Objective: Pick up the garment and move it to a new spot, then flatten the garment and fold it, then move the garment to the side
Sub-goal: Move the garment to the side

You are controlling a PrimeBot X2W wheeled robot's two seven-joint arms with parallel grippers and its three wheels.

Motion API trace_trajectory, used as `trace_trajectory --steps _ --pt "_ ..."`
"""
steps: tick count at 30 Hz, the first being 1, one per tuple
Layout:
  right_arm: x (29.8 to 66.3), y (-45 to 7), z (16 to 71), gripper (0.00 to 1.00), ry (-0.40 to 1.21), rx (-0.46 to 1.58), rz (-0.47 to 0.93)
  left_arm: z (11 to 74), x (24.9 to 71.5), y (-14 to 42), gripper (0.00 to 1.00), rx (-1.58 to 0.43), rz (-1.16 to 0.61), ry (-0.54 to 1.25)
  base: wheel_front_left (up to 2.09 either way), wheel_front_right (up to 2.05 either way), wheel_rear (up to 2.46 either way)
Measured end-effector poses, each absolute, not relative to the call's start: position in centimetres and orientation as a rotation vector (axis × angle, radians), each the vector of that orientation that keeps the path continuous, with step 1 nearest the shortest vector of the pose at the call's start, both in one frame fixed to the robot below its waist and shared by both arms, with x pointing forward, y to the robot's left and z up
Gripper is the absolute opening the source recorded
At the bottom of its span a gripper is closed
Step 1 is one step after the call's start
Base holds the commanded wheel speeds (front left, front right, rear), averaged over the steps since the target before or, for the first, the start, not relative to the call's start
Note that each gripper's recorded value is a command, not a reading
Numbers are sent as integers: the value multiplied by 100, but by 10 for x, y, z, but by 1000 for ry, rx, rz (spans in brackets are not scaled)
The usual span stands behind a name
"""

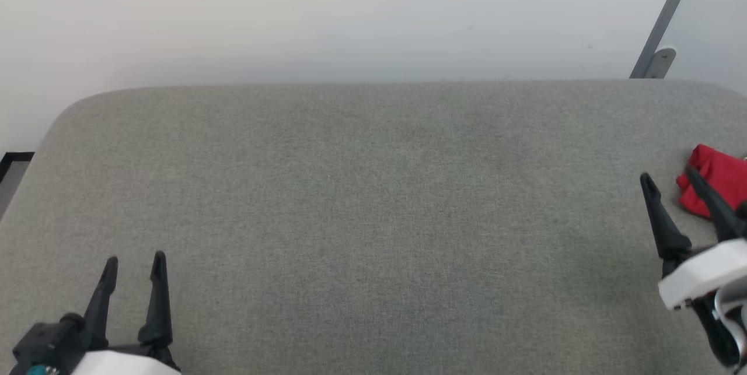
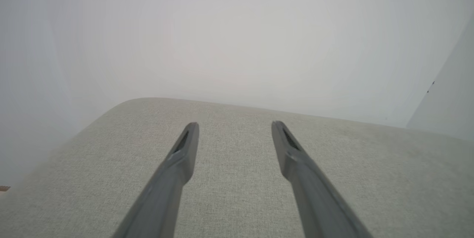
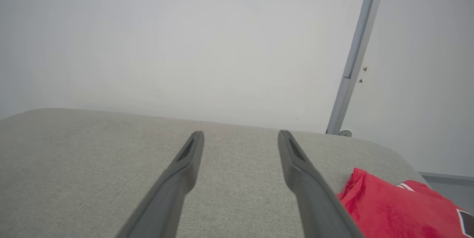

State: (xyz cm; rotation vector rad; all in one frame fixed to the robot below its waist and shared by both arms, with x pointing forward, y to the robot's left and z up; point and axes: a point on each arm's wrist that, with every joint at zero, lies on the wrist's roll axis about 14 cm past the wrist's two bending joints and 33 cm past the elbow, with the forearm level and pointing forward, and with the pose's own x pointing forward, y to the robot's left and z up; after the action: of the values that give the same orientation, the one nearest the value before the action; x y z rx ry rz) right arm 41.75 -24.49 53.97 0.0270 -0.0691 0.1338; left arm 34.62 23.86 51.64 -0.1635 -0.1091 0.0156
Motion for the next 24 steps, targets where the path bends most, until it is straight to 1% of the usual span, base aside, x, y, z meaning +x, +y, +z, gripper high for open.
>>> trace_trajectory --steps 10,24 --pt "386 -238 535 100 -106 60 109 509 328 248 100 -185 62 -95 0 0 0" --pt "361 -230 526 100 -113 115 73 497 310 238 100 -160 13 -49 0 0 0"
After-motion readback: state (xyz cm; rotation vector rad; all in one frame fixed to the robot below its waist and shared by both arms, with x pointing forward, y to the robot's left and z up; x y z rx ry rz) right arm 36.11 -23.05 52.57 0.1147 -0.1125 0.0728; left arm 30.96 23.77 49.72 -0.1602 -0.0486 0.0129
